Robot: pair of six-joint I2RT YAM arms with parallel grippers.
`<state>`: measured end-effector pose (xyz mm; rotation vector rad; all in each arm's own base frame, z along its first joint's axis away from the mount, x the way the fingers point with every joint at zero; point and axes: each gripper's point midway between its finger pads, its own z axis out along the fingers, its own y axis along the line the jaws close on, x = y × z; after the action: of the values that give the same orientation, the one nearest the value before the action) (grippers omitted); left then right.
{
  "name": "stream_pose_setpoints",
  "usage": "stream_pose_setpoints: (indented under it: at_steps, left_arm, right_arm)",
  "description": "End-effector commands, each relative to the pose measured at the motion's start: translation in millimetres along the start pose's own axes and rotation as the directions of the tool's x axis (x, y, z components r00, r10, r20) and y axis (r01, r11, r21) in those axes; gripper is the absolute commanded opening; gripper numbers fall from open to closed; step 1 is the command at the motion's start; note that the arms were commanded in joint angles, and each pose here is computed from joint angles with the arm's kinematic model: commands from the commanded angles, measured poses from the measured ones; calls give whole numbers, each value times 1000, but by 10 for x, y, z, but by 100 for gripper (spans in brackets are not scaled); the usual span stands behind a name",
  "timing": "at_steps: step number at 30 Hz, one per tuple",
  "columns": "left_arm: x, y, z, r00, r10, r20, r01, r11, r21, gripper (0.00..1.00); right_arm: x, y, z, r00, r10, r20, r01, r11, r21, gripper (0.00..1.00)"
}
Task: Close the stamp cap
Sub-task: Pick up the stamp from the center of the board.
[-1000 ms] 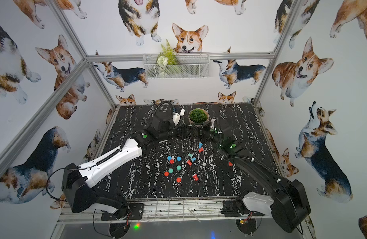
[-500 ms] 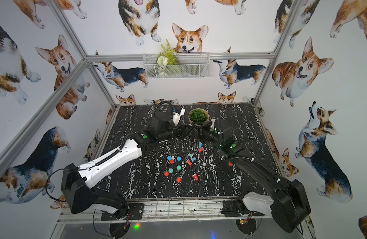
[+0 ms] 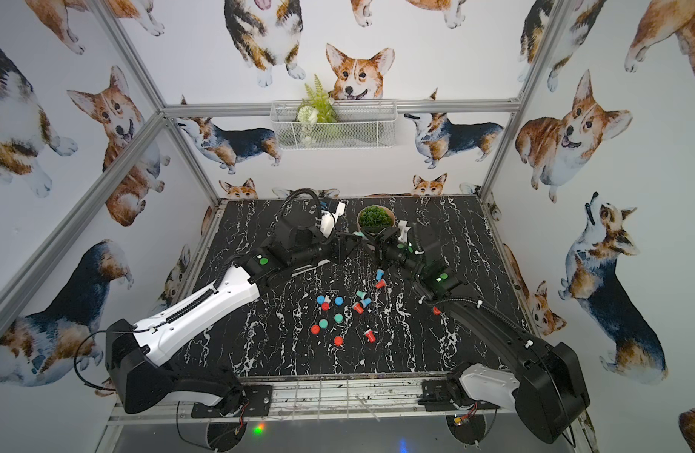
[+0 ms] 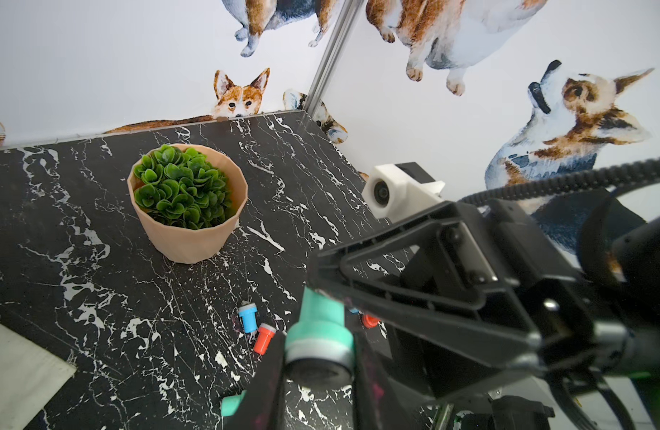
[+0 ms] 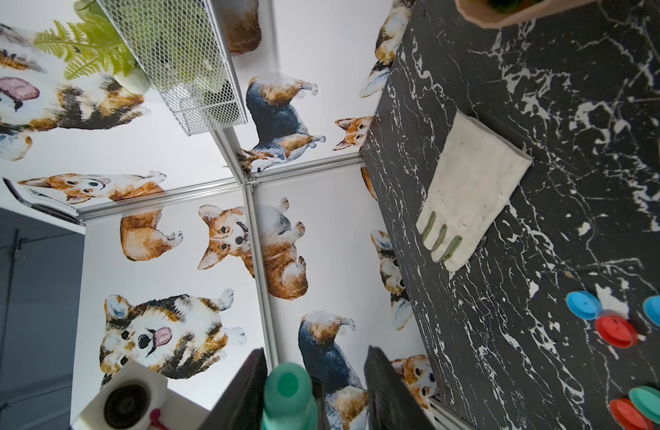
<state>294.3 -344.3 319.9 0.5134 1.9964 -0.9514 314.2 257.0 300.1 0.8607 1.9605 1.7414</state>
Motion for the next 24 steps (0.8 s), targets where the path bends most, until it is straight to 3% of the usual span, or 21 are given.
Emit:
stream_pose_setpoints:
  at_steps: [1, 6, 9, 11, 13, 14, 15, 16, 17, 20, 21, 24]
  left_arm:
    - [-94, -137, -139, 1000, 2, 10, -3, 997, 77, 16]
    - [-117, -245, -299, 998, -56, -35, 62, 979, 196, 14]
    - [-169, -331, -431, 993, -100, -59, 113, 953, 282, 13]
    - [-207, -409, -519, 990, -119, -80, 139, 930, 339, 13]
    - [-232, -515, -619, 985, -131, -111, 165, 902, 399, 12]
    - [-232, -560, -652, 983, -132, -124, 173, 891, 420, 12]
    - [-227, -626, -702, 979, -136, -149, 190, 873, 449, 12]
    - [-217, -669, -733, 976, -140, -169, 204, 861, 466, 12]
    - [-198, -713, -767, 971, -145, -193, 222, 847, 483, 11]
    - [-154, -809, -856, 957, -161, -241, 268, 808, 524, 11]
    - [-145, -844, -887, 953, -167, -254, 283, 792, 541, 11]
    - [-158, -956, -1010, 949, -169, -266, 300, 745, 596, 10]
  right_arm:
    - [-141, 198, -116, 997, -72, 41, 76, 993, -88, 48]
    - [-250, 543, -417, 939, -323, 115, 342, 909, -238, 48]
    - [-150, 822, -624, 820, -540, 192, 573, 760, -308, 43]
    - [-17, 990, -770, 694, -675, 248, 717, 619, -321, 42]
    - [180, 1148, -938, 524, -796, 303, 840, 426, -335, 43]
    - [238, 1173, -988, 460, -829, 318, 874, 359, -328, 43]
    - [343, 1215, -1075, 349, -875, 337, 917, 244, -316, 43]
    - [439, 1234, -1137, 262, -900, 347, 937, 150, -317, 42]
    - [573, 1251, -1216, 134, -921, 367, 948, 11, -319, 43]
    - [790, 1196, -1359, -102, -917, 386, 922, -233, -310, 42]
    - [858, 1157, -1394, -168, -905, 391, 900, -303, -315, 43]
    - [1019, 1053, -1461, -281, -877, 391, 836, -423, -349, 46]
